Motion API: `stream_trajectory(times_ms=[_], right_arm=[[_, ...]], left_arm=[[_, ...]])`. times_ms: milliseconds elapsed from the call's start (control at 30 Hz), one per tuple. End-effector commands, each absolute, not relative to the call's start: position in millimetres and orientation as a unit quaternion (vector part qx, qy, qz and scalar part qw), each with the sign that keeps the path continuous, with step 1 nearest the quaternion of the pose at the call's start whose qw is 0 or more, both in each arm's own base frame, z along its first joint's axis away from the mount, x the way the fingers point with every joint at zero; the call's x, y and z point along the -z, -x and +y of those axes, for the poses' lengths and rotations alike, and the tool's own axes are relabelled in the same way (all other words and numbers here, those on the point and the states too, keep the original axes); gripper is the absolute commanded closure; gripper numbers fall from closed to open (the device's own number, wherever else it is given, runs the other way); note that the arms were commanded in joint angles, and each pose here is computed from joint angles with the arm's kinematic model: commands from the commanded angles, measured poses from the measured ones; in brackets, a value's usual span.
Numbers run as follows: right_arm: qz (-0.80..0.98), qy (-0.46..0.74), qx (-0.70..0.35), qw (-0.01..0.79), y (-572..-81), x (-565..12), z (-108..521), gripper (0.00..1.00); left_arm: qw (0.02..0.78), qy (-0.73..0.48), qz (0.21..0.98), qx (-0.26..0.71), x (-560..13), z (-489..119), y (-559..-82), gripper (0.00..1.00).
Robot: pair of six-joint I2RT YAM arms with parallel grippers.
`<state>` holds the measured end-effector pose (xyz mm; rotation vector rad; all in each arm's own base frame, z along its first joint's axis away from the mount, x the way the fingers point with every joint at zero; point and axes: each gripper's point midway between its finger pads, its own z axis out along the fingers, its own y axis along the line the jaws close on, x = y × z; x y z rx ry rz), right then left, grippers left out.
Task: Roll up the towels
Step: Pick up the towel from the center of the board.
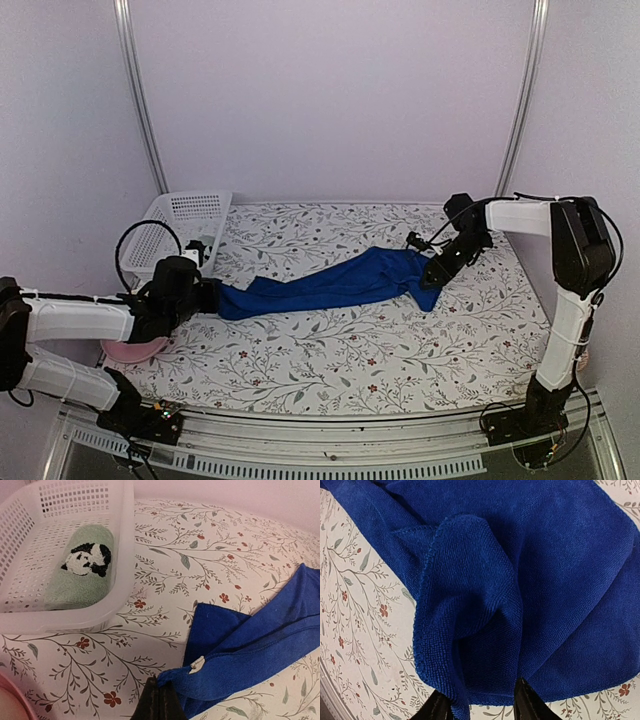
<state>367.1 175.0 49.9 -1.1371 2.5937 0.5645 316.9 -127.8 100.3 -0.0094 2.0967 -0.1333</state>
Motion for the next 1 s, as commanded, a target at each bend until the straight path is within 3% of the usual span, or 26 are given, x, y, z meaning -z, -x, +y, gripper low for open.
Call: stream_trajectory(times_ms=[0,400,667,733,833,967], right_arm=[[0.890,0.384,-0.209,0.131,-372,-56,177,0.56],[0.909,0.352,-0.104,0.200,-404,-71,152,0.49],[0.868,0.399,-0.233,0.181,-368,-84,191,0.48],[0.856,0.417,-0.238,0.191,-363,-94,201,0.42],[0.849,0.447,-0.202,0.199,-356,-91,217,0.34],[0.870,0.439,-0.061,0.217,-377,-65,210,0.32]], left_arm=[[0.507,0.000,0.860,0.062,-110,-134,-323,1.00],[0.505,0.000,0.861,0.064,-109,-135,-323,1.00],[0.504,-0.001,0.861,0.065,-109,-136,-323,1.00],[0.503,-0.001,0.862,0.065,-108,-135,-323,1.00],[0.501,-0.002,0.863,0.065,-107,-136,-324,1.00],[0.501,-0.001,0.863,0.065,-106,-136,-324,1.00]])
